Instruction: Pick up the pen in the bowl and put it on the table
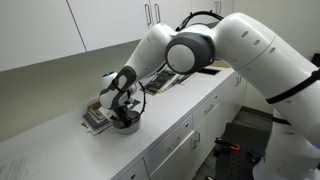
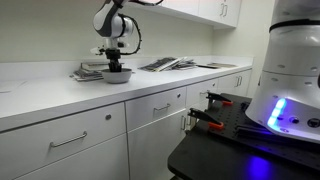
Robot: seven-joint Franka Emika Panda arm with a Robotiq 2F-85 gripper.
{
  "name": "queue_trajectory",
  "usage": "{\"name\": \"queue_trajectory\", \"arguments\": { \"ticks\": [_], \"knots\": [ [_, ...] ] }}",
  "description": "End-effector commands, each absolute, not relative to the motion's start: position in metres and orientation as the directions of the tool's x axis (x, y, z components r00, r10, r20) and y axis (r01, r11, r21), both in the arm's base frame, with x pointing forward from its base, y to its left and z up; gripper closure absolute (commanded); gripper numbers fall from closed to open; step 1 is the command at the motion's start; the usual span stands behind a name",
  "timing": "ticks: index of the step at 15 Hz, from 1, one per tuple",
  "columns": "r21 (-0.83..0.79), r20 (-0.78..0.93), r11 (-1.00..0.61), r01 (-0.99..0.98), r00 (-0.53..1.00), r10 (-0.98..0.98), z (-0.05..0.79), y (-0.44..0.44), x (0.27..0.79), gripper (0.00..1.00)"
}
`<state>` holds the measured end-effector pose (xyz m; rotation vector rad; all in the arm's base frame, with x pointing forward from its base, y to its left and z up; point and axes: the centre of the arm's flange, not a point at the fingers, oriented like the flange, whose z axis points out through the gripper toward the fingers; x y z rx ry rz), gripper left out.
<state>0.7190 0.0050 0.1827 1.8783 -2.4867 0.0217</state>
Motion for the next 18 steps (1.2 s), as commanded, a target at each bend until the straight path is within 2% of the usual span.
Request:
{"name": "queue_trajectory", "arguments": {
  "ticks": [1, 2, 9, 12, 18],
  "knots": [
    [-0.037, 0.039, 0.305, -0.952, -0.306, -0.951, 0.185, 0.007, 0.729, 0.94],
    [-0.052, 0.038, 0.294, -0.955, -0.296, -0.955, 0.19, 0.007, 0.727, 1.0],
    [-0.183, 0.014, 0.162, -0.97, -0.168, -0.986, 0.266, 0.016, 0.7, 0.97],
    [-0.182, 0.019, 0.066, -0.981, -0.071, -0.997, 0.293, 0.001, 0.669, 0.97],
    [-0.211, 0.17, -0.17, -0.963, 0.135, -0.976, 0.299, -0.086, 0.579, 0.97]
  ]
}}
